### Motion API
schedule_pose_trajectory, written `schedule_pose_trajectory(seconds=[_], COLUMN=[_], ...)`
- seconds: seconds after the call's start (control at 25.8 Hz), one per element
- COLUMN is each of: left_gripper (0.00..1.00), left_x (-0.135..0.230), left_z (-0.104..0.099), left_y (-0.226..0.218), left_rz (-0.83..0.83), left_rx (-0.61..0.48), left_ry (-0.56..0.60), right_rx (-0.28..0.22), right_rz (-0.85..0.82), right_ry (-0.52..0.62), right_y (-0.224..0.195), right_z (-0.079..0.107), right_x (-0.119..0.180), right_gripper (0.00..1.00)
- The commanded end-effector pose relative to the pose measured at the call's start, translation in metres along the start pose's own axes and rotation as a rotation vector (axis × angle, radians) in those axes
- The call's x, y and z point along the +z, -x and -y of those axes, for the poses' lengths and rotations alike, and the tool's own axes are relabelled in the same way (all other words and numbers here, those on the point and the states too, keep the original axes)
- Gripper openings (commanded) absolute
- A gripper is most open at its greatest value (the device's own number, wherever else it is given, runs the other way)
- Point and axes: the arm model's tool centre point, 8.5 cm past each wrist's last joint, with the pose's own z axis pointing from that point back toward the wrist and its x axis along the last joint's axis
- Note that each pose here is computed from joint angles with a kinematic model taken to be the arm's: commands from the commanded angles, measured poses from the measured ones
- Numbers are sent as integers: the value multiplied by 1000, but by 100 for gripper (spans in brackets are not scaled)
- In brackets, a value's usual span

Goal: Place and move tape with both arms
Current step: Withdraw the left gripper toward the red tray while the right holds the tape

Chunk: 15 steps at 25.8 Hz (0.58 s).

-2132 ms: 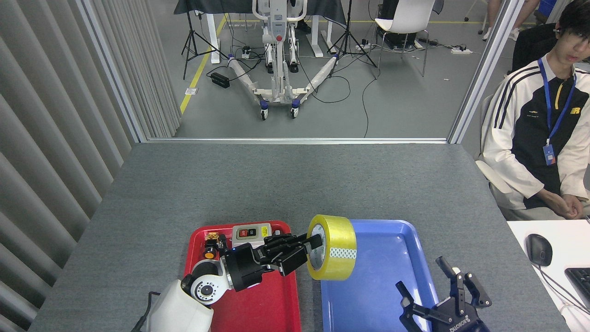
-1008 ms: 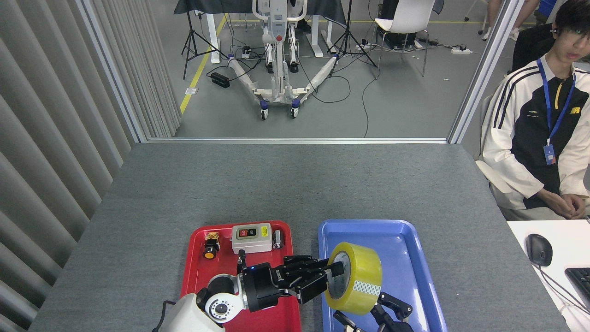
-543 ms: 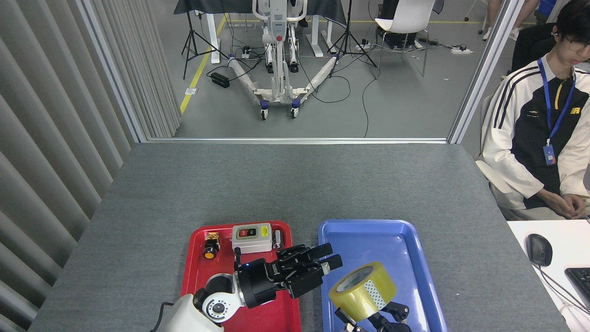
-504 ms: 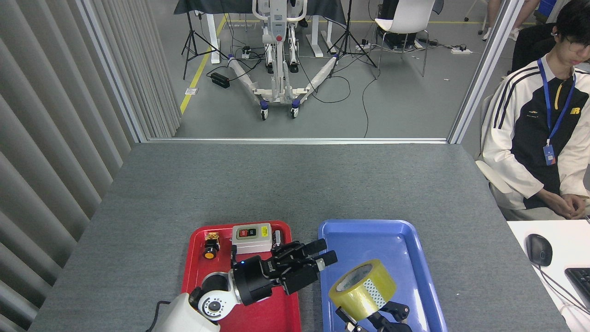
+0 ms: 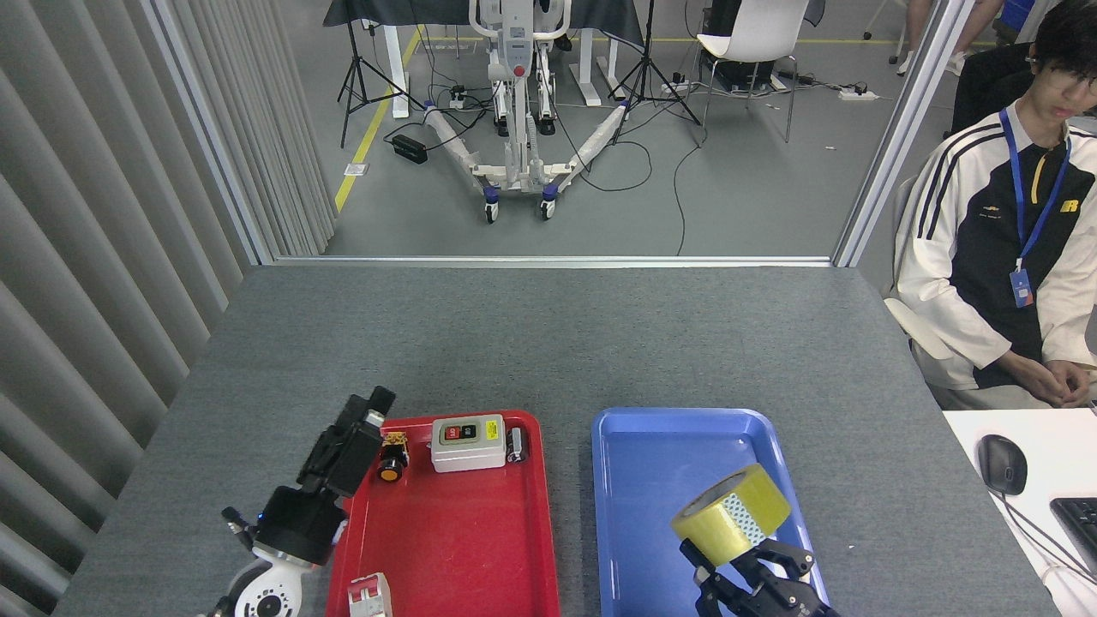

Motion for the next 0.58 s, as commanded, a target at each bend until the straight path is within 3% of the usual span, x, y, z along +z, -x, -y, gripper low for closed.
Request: schedule_pose_trajectory(seconds=[0.0,0.08,0.16,0.27,0.39,0.54], left_gripper=[100,100,100,100,100,100], left_x=[20,47,64,65,62,64], left_z=[-13,-8,-11,-11,2,8], left_y=[16,21,19,15,9,12], left_rz=[-145,-311,-426,-437,-355,-344], left_rx=[-458,-730,-852,-841,-802,-759], left_ry=[16,67,49,37,78,100], right_rx=[-37,-118,-185,-241,-237,-236], right_rz=[-82,-123,-178,-295,-292,-264], right_ry=[-164,-275,-387,-521,-538,-636], right_y=[32,44,52,63,64,67], right_z=[1,0,0,-7,-6,-1], right_x=[-2,-10,-17,-16,-16,-23], right_gripper=[0,0,1,7,0,0])
